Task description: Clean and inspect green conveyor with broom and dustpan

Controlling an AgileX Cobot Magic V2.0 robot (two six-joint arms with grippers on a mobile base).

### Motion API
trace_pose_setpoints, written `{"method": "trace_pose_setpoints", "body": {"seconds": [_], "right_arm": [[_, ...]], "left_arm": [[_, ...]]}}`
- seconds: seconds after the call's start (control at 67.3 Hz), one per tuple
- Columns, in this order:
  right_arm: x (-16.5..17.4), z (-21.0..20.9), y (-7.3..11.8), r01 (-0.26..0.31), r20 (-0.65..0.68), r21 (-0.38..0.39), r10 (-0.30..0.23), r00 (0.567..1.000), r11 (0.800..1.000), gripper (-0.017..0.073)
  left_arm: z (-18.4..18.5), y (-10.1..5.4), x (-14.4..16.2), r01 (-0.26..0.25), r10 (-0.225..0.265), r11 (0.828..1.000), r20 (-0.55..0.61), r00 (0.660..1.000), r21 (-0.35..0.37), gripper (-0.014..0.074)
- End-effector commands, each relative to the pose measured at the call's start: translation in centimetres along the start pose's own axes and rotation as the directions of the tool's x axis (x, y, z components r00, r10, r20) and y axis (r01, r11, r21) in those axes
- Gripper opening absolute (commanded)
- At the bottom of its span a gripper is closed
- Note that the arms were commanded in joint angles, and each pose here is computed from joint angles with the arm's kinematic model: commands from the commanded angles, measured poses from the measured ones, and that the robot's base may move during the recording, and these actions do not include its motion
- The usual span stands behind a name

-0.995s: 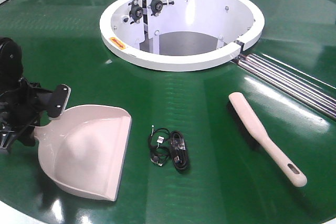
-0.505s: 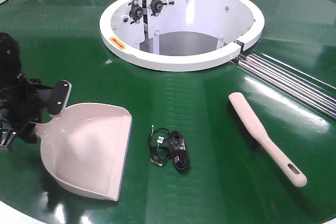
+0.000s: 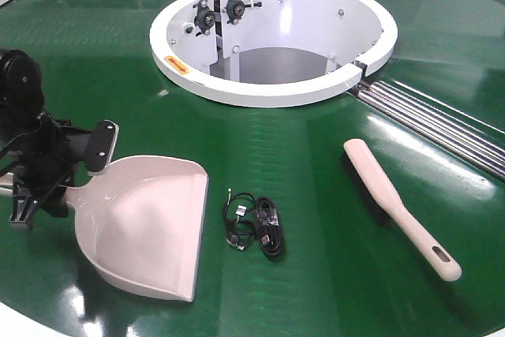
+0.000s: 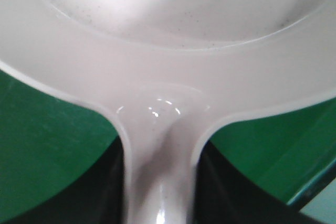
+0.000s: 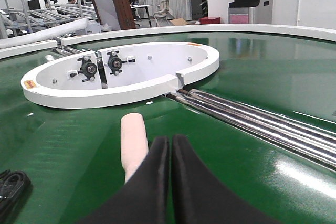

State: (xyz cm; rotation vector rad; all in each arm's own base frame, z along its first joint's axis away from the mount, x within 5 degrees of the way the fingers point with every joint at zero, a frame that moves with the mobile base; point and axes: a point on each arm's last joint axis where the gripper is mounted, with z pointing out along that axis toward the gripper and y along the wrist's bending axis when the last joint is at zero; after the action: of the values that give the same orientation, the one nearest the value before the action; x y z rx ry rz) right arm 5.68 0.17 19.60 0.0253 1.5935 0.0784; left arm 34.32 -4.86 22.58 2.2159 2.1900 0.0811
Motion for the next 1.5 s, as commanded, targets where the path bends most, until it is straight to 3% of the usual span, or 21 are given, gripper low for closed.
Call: {"method": "trace_pose_setpoints", "body": {"seconds": [0.0, 0.178, 0.772, 1.485], "right_arm": [[-0.1, -0.07, 0.05, 0.014, 0.074, -0.009, -0.013, 0.997, 1.0, -0.001], [-0.1, -0.07, 0.05, 0.014, 0.074, -0.009, -0.013, 0.997, 1.0, -0.001], [-0.1, -0.07, 0.05, 0.014, 0.074, -0.009, -0.013, 0.997, 1.0, -0.001], [-0.1, -0.07, 0.05, 0.014, 0.074, -0.009, -0.013, 0.997, 1.0, -0.001]], "left_arm": [[-2.61, -0.11, -0.68, 0.032, -0.027, 0.996, 0.065, 0.998, -0.08, -0.0008], [-2.38, -0.03, -0.73, 0.086, -0.081, 0.994, 0.071, 0.994, -0.07, -0.0008], [-2.4, 0.08, -0.93, 0.059, -0.054, 0.994, 0.048, 0.997, -0.093, -0.0008], [-2.38, -0.13, -0.9, 0.058, -0.055, 0.996, 0.043, 0.998, -0.07, -0.0008]]}}
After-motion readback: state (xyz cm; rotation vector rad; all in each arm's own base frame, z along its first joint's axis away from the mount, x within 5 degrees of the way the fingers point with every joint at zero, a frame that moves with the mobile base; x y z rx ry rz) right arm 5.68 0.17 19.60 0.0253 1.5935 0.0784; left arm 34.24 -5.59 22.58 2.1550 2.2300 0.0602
